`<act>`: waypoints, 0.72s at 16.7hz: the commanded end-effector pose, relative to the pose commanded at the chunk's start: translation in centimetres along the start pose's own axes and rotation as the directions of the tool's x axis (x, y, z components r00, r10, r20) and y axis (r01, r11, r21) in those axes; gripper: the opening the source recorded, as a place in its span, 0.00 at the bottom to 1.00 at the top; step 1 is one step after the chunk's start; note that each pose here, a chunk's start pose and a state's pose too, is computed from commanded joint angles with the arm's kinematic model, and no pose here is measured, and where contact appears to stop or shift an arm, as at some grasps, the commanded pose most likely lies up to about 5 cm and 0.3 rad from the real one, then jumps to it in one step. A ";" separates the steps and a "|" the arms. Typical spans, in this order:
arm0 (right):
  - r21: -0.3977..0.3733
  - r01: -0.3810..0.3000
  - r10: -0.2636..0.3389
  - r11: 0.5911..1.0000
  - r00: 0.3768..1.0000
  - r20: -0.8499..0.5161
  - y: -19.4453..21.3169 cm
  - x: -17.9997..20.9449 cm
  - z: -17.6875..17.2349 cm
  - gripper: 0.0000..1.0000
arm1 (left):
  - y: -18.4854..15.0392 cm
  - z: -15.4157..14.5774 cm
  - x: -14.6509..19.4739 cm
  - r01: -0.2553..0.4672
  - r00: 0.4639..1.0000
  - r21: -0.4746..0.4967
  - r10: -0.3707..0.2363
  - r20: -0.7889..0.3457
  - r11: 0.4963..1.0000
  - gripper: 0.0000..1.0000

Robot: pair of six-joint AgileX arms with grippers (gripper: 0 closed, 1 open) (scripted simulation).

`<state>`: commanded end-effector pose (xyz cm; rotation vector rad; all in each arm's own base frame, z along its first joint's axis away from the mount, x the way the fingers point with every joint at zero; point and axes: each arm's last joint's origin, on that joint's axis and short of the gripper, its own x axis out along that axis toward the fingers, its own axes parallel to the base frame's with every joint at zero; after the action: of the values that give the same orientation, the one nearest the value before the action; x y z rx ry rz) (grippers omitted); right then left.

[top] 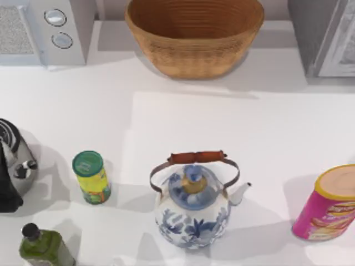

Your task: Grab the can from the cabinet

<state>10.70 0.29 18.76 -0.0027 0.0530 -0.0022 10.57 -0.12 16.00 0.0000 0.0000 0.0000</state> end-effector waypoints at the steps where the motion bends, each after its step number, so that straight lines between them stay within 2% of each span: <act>1: 0.002 -0.001 0.001 1.000 1.000 0.017 -0.1 0.0 -1.0 0.00 | 0.0 0.0 0.0 0.000 1.000 0.000 0.000 0.000 1.000 1.00; 4: 0.003 -0.002 0.002 1.000 0.999 0.051 -0.4 0.0 -2.7 0.00 | 0.0 0.0 0.0 0.000 1.000 0.000 0.000 0.000 1.000 1.00; 12: 0.003 -0.018 0.018 1.000 0.998 0.053 -0.3 0.2 -2.5 0.00 | 0.0 0.0 0.0 0.000 1.000 0.000 0.000 0.000 1.000 1.00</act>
<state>10.74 -0.07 16.29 0.0013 -0.0004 0.0160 10.57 -0.12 16.00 0.0000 0.0000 0.0000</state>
